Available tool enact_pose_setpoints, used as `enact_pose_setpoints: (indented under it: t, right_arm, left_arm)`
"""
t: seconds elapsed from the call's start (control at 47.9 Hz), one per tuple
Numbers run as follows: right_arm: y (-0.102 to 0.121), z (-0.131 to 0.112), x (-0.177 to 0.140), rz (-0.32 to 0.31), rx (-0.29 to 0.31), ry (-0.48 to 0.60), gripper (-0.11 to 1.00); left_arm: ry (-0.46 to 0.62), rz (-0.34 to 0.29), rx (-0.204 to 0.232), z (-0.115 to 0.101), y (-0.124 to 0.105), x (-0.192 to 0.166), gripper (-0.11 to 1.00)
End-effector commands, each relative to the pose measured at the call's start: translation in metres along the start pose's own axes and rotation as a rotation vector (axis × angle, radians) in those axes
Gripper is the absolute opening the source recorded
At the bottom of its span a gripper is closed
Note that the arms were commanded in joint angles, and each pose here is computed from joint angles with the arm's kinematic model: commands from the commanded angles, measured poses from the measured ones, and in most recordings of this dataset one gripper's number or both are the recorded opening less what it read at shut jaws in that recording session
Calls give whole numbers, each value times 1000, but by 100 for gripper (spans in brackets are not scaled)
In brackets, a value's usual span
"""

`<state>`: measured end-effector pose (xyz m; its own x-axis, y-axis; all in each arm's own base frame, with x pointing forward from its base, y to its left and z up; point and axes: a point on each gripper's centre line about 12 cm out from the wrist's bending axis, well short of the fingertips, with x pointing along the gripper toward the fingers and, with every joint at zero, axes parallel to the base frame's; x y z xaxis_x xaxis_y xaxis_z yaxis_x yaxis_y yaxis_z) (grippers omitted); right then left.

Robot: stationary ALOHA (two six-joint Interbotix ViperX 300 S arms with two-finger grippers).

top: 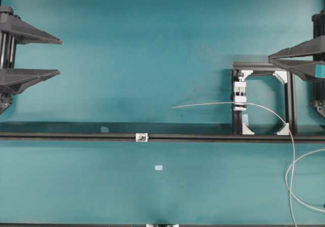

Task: Insert the wire into the hole on the left side and pull it with the left arm.
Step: 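Move the right gripper down toward the white wire at the fixture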

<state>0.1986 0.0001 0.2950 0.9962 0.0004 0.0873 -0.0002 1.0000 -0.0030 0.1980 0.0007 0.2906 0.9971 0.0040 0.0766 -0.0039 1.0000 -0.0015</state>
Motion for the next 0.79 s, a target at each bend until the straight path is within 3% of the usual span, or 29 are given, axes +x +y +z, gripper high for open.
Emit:
enact_pose_setpoints:
  t: [0.0,0.042,0.146,0.25,0.334,0.417,0.563,0.626,0.772]
  right_arm:
    - [0,-3,1,1,6,11,24]
    - [0,-7,2,1,8,26,22]
    - [0,-16,6,0,15,74,4]
    - [0,-22,11,-2,34,106,3]
    - [0,-25,15,-5,44,123,3]
    - [0,-29,18,-6,55,143,9]
    - [-1,-37,23,-11,76,168,45]
    - [-1,-41,26,-15,92,178,54]
    - [-1,-51,33,-19,118,211,55]
  left_arm:
    - [-14,13,-26,5,2,4,24]
    - [-20,13,-27,5,2,4,22]
    - [-34,14,-26,5,2,3,2]
    - [-37,20,-22,4,3,3,-5]
    - [-17,28,-21,-2,5,5,4]
    - [23,38,-20,-13,7,10,21]
    - [93,55,-20,-31,11,23,61]
    - [118,64,-20,-38,13,28,62]
    - [162,92,-20,-55,19,33,66]
